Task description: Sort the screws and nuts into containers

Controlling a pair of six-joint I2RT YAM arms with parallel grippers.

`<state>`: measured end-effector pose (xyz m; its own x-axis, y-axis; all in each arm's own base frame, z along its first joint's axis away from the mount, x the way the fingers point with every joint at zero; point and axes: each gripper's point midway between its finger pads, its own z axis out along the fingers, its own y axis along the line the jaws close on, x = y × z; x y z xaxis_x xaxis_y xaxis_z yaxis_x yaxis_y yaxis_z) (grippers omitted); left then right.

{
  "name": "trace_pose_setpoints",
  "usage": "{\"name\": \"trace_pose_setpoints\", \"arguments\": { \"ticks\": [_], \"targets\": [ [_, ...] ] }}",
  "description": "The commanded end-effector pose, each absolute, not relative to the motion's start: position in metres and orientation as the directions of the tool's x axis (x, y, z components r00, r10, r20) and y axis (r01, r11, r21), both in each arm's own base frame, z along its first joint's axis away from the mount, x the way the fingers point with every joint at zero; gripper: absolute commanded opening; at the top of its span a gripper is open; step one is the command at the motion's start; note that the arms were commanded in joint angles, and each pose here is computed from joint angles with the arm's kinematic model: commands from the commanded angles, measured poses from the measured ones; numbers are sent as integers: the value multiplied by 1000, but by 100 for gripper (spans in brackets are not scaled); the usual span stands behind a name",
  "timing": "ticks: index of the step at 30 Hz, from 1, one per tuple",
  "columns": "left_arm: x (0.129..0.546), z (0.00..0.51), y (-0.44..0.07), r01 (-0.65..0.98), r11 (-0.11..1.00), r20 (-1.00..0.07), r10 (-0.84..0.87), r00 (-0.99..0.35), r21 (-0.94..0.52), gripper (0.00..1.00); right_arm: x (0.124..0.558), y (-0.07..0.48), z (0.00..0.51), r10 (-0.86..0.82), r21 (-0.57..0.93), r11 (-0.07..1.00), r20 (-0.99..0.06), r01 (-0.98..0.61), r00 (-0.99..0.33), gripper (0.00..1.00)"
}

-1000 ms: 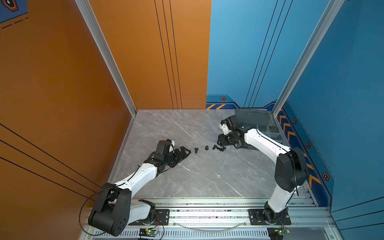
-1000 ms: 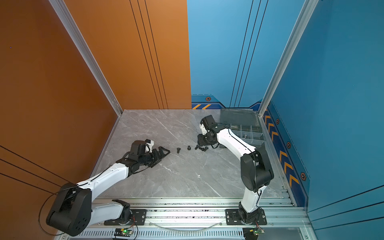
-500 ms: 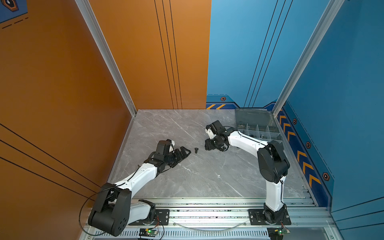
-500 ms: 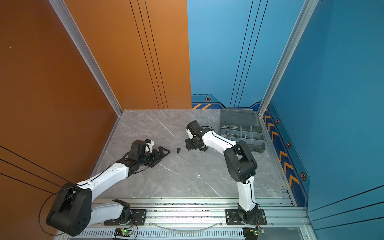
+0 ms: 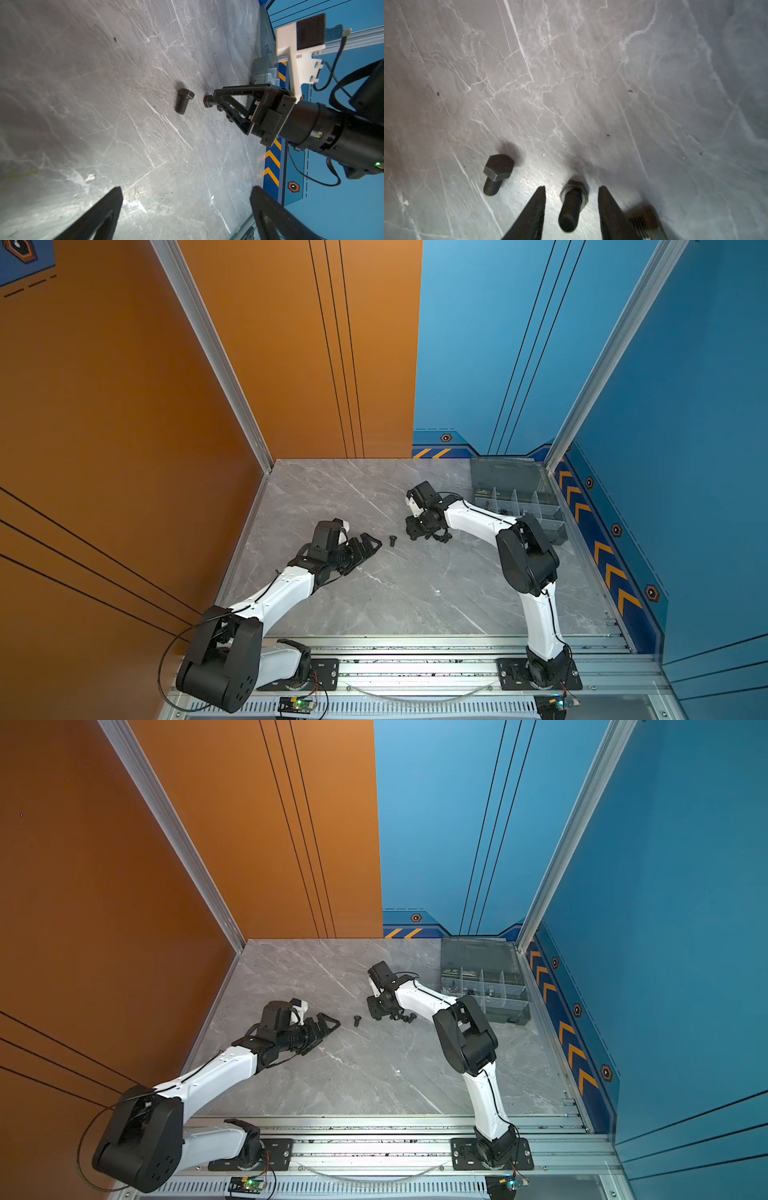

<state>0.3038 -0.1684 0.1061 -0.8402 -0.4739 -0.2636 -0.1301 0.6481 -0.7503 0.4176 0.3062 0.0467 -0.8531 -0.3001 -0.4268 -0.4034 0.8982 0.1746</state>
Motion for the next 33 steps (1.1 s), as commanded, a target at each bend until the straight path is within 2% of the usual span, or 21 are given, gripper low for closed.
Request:
{"name": "trace_pose_setpoints", "arguments": {
  "ticks": [1,18,29,33],
  "targets": [
    [303,104,-165,-128,656,-272,-472,-839,-744,98,421,308,47,-309,125,911,-424,-393,-851,42],
    [302,104,-163,-133,656,-272,-477,-836,-743,98,414,300,29,-341,67,917,-378,-393,-861,32],
    [301,104,-164,-134,654,-269,-477,-837,-744,98,409,298,31,-344,76,915,-370,-397,-863,5],
    [301,103,-164,-134,655,-270,-477,-836,-744,98,407,297,41,-333,97,914,-380,-395,-863,0]
  ]
}}
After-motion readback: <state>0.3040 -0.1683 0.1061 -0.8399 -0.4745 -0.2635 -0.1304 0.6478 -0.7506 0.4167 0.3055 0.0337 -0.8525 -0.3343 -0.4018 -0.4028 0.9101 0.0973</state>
